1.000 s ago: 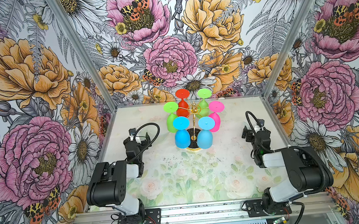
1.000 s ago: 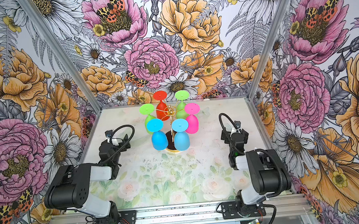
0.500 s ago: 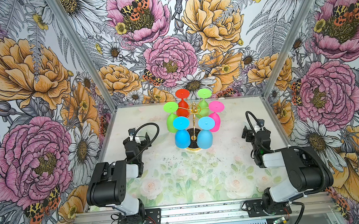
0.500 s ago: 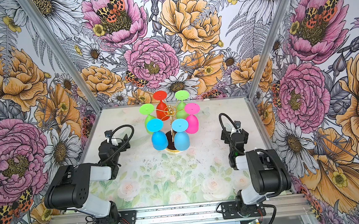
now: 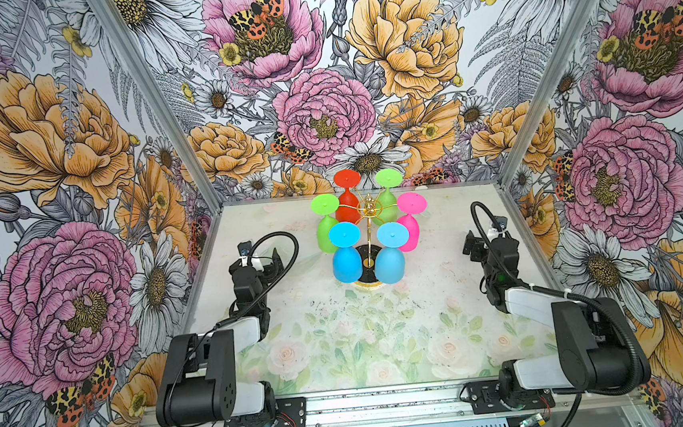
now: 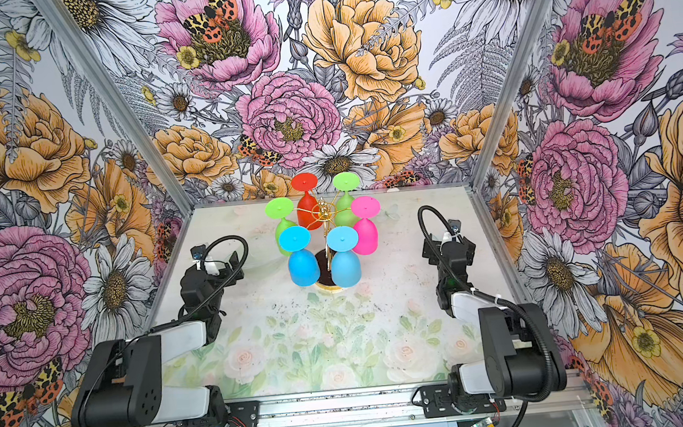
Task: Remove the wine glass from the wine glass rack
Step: 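Raise both arms and move the right gripper toward the rack's blue glasses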
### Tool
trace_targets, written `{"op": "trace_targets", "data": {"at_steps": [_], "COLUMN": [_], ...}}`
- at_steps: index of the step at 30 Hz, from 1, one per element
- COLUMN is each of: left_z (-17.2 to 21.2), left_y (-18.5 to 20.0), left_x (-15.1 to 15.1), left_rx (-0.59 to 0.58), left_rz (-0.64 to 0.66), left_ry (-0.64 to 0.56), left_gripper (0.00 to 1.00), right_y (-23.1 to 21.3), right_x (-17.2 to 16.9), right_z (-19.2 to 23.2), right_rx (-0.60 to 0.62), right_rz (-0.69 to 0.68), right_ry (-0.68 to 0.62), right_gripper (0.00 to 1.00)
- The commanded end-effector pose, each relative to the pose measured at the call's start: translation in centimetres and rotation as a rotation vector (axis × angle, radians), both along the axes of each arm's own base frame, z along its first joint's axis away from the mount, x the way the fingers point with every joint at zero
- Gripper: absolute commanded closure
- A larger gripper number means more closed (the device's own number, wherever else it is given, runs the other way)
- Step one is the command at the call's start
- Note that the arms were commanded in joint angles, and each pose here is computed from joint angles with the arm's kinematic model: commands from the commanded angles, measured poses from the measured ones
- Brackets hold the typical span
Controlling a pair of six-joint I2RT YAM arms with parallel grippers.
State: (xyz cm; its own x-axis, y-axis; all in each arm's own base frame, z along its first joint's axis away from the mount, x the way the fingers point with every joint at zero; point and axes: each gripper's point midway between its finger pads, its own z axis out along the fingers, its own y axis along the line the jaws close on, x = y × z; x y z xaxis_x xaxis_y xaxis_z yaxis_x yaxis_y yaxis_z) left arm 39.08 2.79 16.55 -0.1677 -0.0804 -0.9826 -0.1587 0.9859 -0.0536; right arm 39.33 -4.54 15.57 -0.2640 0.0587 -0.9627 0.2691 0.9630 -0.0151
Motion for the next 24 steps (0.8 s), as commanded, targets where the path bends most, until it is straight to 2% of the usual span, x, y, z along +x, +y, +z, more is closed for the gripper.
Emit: {"op": "trace_targets", "data": {"at_steps": [1,7,12,19,24], "left_z": [1.5,5.0,8.1,11.1,11.7], "left_y": [1.8,2.3,1.1,-3.0,-6.1], "left_x": [-1.0,-2.9,-4.3,-6.4,-8.6], "left_rx": [-0.01,-0.047,-0.111,-0.123,-0.169], "left_rz": [0.114,0.175,0.12,-0.125,-0.302], "left_ry": [0.054,0.114,0.155,0.223,0.235], "left_gripper": [0.01,0.01,0.01,0.01,0.01], "right_y": [-0.1,1.5,4.7,9.1,13.2], "right_x": [-1.0,-1.6,-2.4,-5.4,-7.7], "right_z": [0.5,2.9,6.1,9.8,14.2], "right_rx": [0.051,0.157,0.306,0.526,0.701], "right_rz": [-0.031,0.02,0.156,0.329,0.518], "right_ry": [0.066,0.188,0.231,0.316,0.278], "right_gripper": [0.05,0.08,0.12,0.18,0.23]}}
